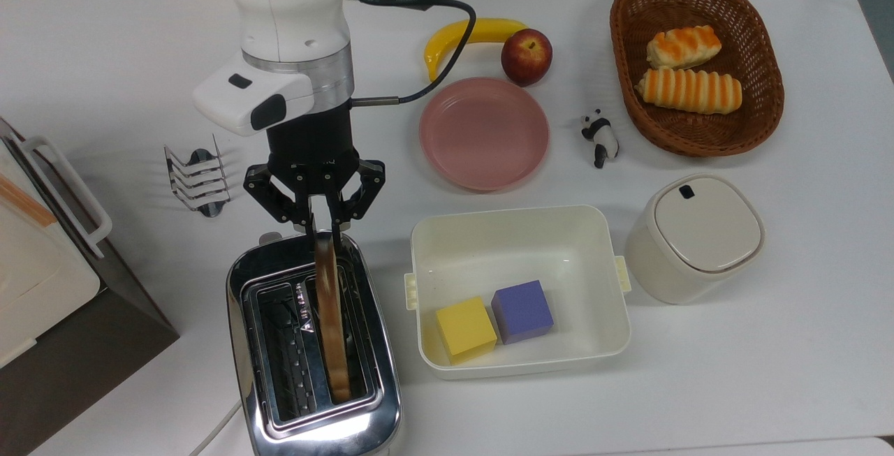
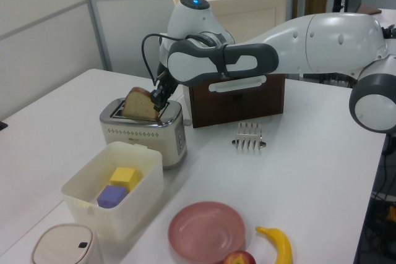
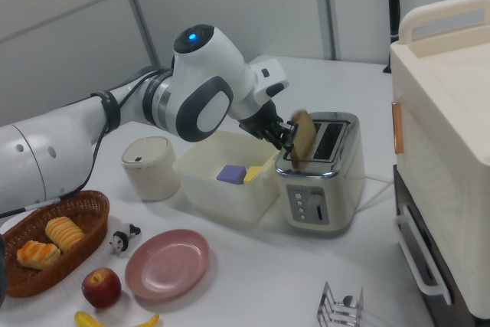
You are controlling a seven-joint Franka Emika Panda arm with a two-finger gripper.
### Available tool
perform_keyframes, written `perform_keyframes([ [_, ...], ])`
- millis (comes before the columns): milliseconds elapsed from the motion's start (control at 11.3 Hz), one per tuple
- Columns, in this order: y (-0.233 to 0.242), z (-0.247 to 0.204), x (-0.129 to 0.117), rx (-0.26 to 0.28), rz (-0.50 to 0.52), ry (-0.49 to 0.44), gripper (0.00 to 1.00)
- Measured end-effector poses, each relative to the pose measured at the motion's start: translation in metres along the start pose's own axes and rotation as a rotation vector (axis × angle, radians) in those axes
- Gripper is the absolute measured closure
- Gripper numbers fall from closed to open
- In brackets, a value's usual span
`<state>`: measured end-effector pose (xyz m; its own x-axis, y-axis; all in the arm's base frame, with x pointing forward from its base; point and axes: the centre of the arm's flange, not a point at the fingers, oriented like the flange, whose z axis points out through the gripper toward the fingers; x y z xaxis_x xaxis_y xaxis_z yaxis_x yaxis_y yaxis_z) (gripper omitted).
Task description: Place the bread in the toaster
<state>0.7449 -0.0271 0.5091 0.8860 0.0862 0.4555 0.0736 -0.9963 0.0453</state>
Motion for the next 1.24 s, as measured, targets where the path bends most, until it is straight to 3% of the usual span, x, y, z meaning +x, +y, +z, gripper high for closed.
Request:
perform_keyframes([
  [353, 0.000, -0.002, 0.001, 0.000, 0.033, 0.004, 0.69],
  [530, -0.001, -0.013, 0.001, 0.007, 0.050, -0.012, 0.43],
  [618, -0.001, -0.020, -0.005, 0.020, 0.053, -0.077, 0.30],
  [706, -0.001, -0.030, -0.014, 0.033, 0.053, -0.157, 0.26],
  [883, 0.001, -0.063, -0.034, 0.020, 0.055, -0.326, 0.01],
  [1059, 0.000, -0.100, -0.052, -0.007, 0.161, -0.447, 0.00],
  [1236, -0.020, -0.118, -0.064, -0.067, 0.120, -0.521, 0.00],
])
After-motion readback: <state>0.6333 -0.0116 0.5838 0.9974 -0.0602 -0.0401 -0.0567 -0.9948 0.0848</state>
